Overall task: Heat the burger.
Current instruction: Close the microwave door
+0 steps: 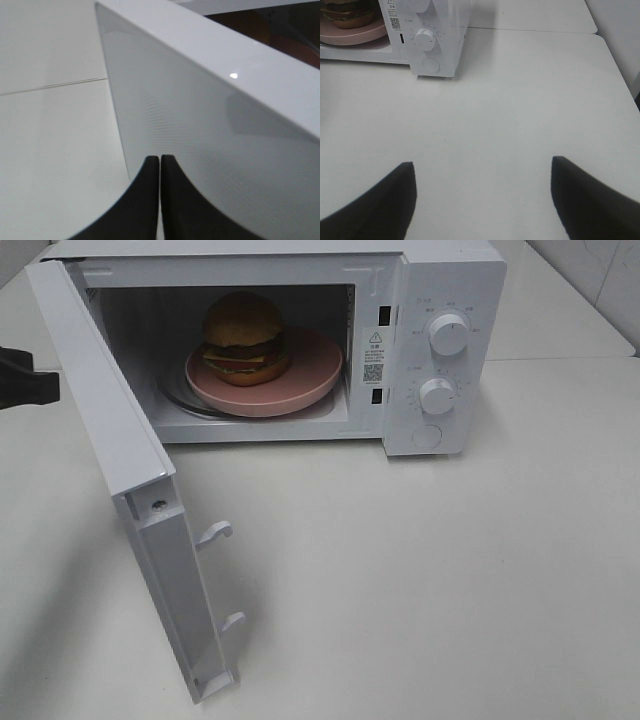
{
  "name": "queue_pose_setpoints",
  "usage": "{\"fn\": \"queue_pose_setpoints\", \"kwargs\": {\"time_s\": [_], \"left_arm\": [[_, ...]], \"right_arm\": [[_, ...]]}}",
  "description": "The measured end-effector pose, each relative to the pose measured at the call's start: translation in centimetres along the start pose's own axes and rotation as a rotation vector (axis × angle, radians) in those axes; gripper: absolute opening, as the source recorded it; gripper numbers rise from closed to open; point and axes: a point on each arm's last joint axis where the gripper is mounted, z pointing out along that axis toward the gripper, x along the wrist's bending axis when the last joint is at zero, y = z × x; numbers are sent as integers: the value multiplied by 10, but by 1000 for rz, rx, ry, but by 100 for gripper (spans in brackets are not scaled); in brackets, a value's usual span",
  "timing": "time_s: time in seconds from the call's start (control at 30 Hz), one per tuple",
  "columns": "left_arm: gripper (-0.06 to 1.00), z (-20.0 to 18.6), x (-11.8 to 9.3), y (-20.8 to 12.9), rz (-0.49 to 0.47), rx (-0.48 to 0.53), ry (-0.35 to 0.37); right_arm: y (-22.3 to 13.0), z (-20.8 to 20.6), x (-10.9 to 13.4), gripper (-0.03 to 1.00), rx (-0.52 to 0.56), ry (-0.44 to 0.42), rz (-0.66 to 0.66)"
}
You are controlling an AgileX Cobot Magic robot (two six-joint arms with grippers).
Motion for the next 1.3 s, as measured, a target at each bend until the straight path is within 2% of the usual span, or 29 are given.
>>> {"fn": "queue_pose_setpoints", "kwargs": {"time_s": [0.47,1.03,1.3], "left_arm": [[0,40,-38,13,66,-20,-107],[0,79,-72,31,96,-47,-177],[0,109,-113,31,145,-20,-260]], "right_arm": [[0,0,0,69,0,0,0],[0,0,0,69,0,0,0],[0,0,0,69,0,0,0]]}}
